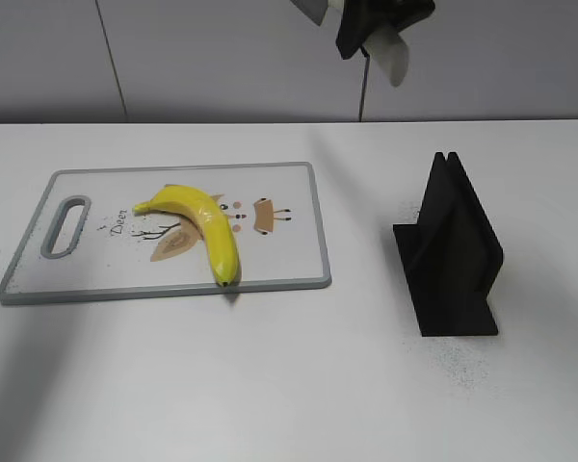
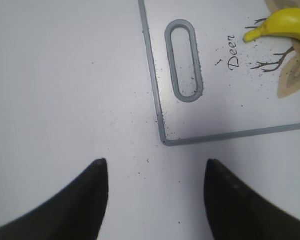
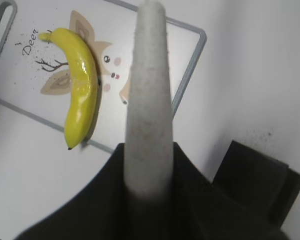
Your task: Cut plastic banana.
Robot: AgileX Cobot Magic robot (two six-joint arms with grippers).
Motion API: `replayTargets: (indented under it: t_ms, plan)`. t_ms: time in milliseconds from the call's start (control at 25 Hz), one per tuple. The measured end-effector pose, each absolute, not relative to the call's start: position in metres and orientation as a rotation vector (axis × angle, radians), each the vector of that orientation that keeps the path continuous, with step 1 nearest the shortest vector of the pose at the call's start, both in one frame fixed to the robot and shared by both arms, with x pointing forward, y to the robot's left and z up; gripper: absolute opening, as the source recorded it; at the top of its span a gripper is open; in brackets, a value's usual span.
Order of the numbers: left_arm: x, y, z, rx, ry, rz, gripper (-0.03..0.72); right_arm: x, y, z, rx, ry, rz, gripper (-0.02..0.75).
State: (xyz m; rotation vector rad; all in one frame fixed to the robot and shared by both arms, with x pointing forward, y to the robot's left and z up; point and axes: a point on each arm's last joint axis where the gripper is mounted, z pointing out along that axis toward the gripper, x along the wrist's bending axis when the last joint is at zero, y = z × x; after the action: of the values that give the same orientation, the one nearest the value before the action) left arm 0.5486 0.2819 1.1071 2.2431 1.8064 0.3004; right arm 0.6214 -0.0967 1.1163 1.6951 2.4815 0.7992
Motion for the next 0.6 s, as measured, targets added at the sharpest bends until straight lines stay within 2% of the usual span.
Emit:
replayTargets:
  t_ms: [360,600]
  plan:
    - [0.456,0.286,1.117,2.183,1.809,0.345,0.589,0.548,-0.133,1.133,1.819,2.445,0.719,0.186]
    - [0.39,0.29,1.118,2.117,1.766,0.433,0.589,0.511,-0.156,1.127,1.891,2.336,0.704,0.186]
